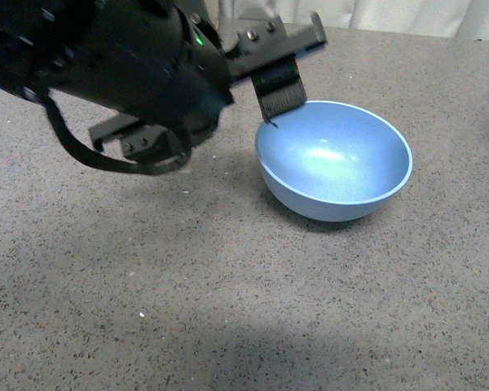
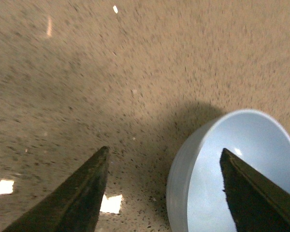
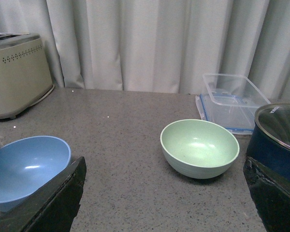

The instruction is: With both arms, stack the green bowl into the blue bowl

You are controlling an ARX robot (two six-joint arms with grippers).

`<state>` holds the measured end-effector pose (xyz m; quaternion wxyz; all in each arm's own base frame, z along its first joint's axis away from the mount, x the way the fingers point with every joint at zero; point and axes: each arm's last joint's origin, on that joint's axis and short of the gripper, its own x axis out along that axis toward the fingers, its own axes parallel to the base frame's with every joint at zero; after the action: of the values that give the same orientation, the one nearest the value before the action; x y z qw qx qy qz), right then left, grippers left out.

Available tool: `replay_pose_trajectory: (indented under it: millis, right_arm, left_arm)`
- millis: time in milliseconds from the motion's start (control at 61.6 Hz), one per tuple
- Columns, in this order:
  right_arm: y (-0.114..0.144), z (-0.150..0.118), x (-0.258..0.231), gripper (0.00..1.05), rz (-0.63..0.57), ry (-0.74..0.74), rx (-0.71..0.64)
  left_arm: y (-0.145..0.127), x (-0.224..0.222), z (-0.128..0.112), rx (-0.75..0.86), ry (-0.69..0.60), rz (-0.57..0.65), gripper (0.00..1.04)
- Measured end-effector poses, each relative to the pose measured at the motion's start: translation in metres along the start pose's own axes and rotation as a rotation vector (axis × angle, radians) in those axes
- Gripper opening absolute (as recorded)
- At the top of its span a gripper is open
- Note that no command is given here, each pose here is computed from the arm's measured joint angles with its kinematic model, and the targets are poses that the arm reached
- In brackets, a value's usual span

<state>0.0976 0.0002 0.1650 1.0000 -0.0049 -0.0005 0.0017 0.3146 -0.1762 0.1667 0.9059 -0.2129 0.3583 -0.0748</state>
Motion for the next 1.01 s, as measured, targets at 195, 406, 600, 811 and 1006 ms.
replay_pose_trajectory:
  millis: [195, 406, 600, 811, 1006]
  right_arm:
    - [0.0, 0.0, 0.0, 0.95, 0.0, 0.0, 0.0]
    - [0.0, 0.0, 0.0, 0.95, 0.0, 0.0, 0.0]
    - [0.0, 0.0, 0.0, 0.95, 0.0, 0.0, 0.0]
    - [0.0, 0.0, 0.0, 0.95, 0.0, 0.0, 0.0]
    - [0.0, 0.0, 0.0, 0.95, 0.0, 0.0, 0.0]
  left_arm:
    - [0.048, -0.052, 0.038, -0.098, -0.187, 0.045, 0.99]
    - [0.114, -0.123, 0.054, -0.166, -0.358, 0.139, 0.98]
    - [0.133, -0.139, 0.033, 0.192, -0.638, 0.076, 0.75]
    - [0.143, -0.157, 0.006, 0.394, -0.743, 0.135, 0.39]
    - [0.15, -0.165, -0.019, 0.422, -0.733, 0.147, 0.04]
